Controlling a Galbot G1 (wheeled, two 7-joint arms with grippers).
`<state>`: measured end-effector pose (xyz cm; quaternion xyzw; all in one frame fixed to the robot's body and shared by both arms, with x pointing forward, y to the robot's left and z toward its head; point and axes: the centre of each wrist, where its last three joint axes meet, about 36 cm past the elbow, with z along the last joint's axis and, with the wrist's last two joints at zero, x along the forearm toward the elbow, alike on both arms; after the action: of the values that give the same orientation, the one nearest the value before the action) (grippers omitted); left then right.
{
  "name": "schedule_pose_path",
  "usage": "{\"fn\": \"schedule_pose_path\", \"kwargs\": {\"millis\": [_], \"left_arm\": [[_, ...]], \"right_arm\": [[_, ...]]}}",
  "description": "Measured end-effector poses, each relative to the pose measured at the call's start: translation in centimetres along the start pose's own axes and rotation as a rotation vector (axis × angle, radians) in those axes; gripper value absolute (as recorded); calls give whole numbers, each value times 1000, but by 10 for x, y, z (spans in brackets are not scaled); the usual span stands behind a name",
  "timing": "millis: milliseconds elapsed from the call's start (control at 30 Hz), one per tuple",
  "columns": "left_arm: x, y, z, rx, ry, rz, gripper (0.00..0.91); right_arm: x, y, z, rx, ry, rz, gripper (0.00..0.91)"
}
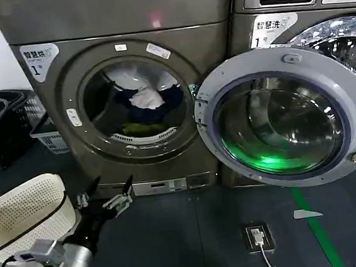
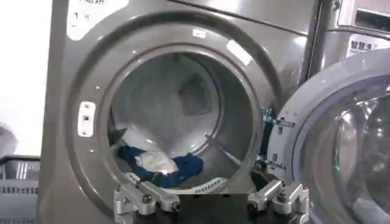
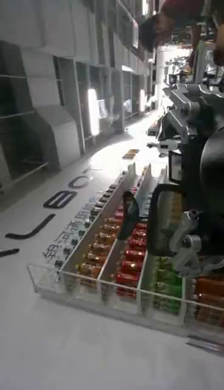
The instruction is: Grasp the clothes from the dryer.
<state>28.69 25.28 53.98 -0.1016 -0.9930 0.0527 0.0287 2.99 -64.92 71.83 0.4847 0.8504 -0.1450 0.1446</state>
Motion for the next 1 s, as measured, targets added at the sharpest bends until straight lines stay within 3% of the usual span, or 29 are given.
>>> {"fn": "schedule_pose_path", "kwargs": {"millis": [1000], "left_arm": [[7, 4, -5, -11, -3, -12, 907]], "right_arm": [[-1, 6, -1, -14, -40, -18, 907]]}}
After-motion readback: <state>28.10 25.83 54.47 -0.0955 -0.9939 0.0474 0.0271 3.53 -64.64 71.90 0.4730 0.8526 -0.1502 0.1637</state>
